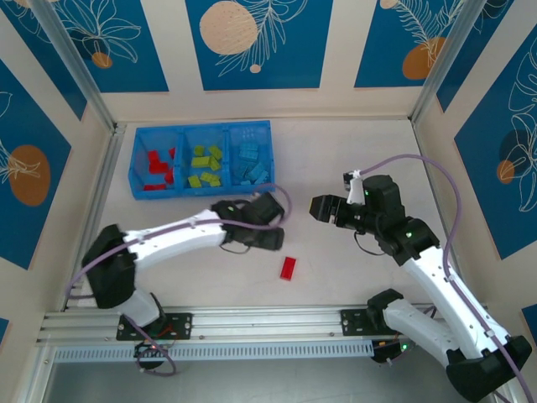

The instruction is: Sort the legos into containers by color

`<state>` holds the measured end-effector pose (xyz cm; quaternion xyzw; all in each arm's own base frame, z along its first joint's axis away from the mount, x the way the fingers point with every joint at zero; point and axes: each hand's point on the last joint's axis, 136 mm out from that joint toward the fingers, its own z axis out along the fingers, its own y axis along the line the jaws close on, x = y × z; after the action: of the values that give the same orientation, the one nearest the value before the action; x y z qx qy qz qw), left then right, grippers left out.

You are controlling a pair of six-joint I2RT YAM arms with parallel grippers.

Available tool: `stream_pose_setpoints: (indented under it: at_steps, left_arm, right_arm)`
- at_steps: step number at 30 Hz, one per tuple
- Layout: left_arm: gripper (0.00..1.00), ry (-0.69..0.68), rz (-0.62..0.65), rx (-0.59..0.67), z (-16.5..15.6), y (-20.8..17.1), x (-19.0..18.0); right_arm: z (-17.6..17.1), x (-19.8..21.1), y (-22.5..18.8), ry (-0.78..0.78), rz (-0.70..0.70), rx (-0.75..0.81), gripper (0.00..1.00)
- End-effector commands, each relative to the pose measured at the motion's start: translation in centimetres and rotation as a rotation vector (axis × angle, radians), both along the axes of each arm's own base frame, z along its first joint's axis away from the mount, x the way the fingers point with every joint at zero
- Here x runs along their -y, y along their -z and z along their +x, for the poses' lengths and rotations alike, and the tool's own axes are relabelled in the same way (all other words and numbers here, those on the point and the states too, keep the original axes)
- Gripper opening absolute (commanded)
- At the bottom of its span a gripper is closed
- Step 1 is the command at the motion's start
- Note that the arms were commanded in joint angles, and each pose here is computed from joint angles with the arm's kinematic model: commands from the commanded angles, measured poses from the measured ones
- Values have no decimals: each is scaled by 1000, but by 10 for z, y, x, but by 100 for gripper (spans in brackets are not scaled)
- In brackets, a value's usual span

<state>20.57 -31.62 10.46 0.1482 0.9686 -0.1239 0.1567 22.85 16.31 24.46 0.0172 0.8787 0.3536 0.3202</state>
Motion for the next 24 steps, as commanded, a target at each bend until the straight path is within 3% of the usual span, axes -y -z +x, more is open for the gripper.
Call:
stream_pose_setpoints:
  at_steps: [1, 6, 14, 18, 24]
  left_arm:
    - [70, 26, 42, -25, -14, 22, 18]
    - [76, 90, 35, -84, -39, 48, 50]
    - [70, 106, 94, -100, -46, 75, 56]
    - [60, 101, 127, -105, -45, 87, 54]
    - [30, 97, 128, -127, -49, 96, 54]
  right_arm:
    - [-14, 6, 11, -2, 3, -58, 72]
    - [-19, 11, 15, 7, 8, -68, 73]
    - [-21, 12, 24, 8, 7, -93, 73]
    - [-21, 12, 24, 3, 11, -94, 72]
    - [-23, 13, 25, 7, 6, -95, 73]
